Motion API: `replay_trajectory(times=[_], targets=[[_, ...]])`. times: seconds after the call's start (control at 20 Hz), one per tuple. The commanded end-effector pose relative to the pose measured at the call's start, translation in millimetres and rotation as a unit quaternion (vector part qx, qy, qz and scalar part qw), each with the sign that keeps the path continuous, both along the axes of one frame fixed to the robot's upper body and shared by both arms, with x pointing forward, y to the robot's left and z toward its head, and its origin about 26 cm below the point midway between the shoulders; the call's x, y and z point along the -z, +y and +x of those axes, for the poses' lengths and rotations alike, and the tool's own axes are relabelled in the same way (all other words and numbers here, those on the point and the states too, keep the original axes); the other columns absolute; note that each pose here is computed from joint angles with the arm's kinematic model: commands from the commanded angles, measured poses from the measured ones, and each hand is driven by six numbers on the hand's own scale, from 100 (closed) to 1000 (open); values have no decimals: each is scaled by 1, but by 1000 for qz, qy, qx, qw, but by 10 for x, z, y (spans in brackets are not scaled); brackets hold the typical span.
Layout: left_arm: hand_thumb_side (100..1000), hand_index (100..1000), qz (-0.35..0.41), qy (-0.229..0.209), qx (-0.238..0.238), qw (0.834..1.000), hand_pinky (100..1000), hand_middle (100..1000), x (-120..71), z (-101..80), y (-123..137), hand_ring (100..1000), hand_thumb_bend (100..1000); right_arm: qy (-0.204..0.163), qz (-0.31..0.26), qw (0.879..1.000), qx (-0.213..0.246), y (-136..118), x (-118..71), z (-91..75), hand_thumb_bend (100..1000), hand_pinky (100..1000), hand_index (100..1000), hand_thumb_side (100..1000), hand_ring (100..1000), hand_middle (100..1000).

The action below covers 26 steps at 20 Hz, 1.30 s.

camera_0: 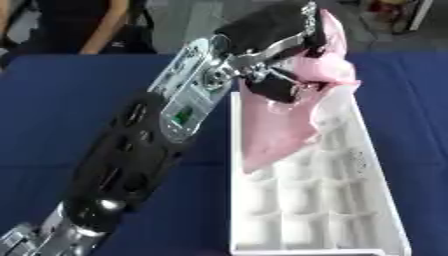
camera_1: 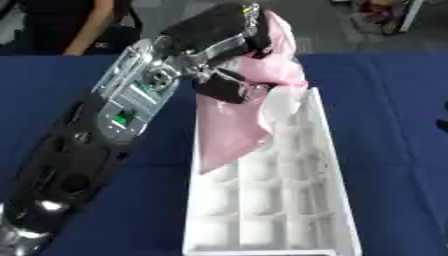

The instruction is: Pick up objects on the table and place them in the box.

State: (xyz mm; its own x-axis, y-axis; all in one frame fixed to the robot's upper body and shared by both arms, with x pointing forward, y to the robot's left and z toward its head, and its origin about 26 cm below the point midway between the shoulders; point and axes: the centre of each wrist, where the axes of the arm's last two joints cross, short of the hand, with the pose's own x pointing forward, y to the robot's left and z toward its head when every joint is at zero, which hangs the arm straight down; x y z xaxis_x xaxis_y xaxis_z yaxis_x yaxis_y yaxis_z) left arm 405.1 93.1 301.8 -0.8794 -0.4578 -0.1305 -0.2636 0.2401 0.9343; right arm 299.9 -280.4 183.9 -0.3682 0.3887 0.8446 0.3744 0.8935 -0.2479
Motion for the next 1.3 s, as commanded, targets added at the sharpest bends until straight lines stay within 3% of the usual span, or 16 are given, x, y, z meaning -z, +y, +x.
replay_trajectory(times=[0.05, 0.45, 0.5, 0.55, 0.6, 0.65, 0.7, 0.75, 0.8, 0.85, 0.9, 1.0, 1.05, 1.1, 1.3], targets=[[100, 195, 20, -17, 2, 1000, 100, 100, -13, 20, -19, 100, 166, -21, 1, 1000, 10, -3, -84, -17, 100, 842, 969, 872, 908, 877], [100, 283, 82, 3, 8, 997, 100, 138, 178, 105, -37, 100, 195, -21, 0, 1000, 5, 6, -85, -18, 100, 840, 970, 863, 905, 873], [100, 313, 94, 9, 9, 995, 100, 174, 202, 116, -36, 100, 234, -21, -1, 1000, 4, 5, -85, -18, 100, 839, 970, 863, 903, 872], [100, 338, 106, 13, 10, 994, 100, 198, 216, 122, -33, 100, 373, -20, -1, 1000, 4, 4, -85, -18, 100, 839, 970, 861, 903, 871], [100, 389, 121, 19, 11, 992, 100, 258, 236, 132, -27, 100, 272, -20, -1, 1000, 4, 3, -84, -18, 100, 839, 970, 863, 903, 871], [100, 382, 136, 26, 12, 990, 100, 251, 246, 140, -18, 100, 268, -19, -2, 1000, 4, 0, -82, -18, 100, 839, 970, 863, 903, 871], [100, 505, 155, 36, 10, 987, 179, 393, 260, 152, -2, 223, 292, -19, -2, 1000, 5, -4, -79, -19, 100, 839, 970, 863, 901, 870], [100, 476, 179, 47, 8, 983, 113, 352, 258, 161, 16, 179, 287, -18, -2, 1000, 6, -8, -76, -20, 100, 839, 970, 863, 902, 871], [100, 643, 201, 57, 7, 978, 445, 552, 241, 166, 40, 470, 358, -17, -3, 1000, 7, -13, -72, -21, 100, 838, 970, 863, 901, 870], [100, 655, 222, 66, 7, 973, 463, 568, 206, 165, 64, 489, 362, -16, -3, 1000, 8, -19, -67, -22, 100, 838, 970, 863, 901, 869], [160, 723, 235, 71, 9, 969, 571, 655, 149, 153, 82, 595, 493, -15, -3, 1000, 9, -23, -62, -23, 100, 838, 970, 863, 900, 869], [313, 763, 243, 71, 21, 967, 621, 706, 8, 105, 108, 671, 597, -14, -4, 1000, 9, -27, -57, -24, 100, 838, 970, 863, 899, 868], [331, 766, 244, 69, 26, 967, 625, 709, -57, 77, 113, 674, 611, -13, -5, 1000, 9, -28, -55, -24, 100, 838, 970, 863, 899, 868], [451, 796, 244, 67, 31, 967, 634, 728, -105, 52, 113, 690, 696, -13, -5, 1000, 9, -28, -55, -24, 100, 838, 970, 863, 898, 868], [576, 811, 242, 68, 48, 967, 655, 741, -200, -23, 96, 714, 762, -11, -5, 1000, 8, -32, -52, -23, 100, 837, 970, 863, 896, 867]])
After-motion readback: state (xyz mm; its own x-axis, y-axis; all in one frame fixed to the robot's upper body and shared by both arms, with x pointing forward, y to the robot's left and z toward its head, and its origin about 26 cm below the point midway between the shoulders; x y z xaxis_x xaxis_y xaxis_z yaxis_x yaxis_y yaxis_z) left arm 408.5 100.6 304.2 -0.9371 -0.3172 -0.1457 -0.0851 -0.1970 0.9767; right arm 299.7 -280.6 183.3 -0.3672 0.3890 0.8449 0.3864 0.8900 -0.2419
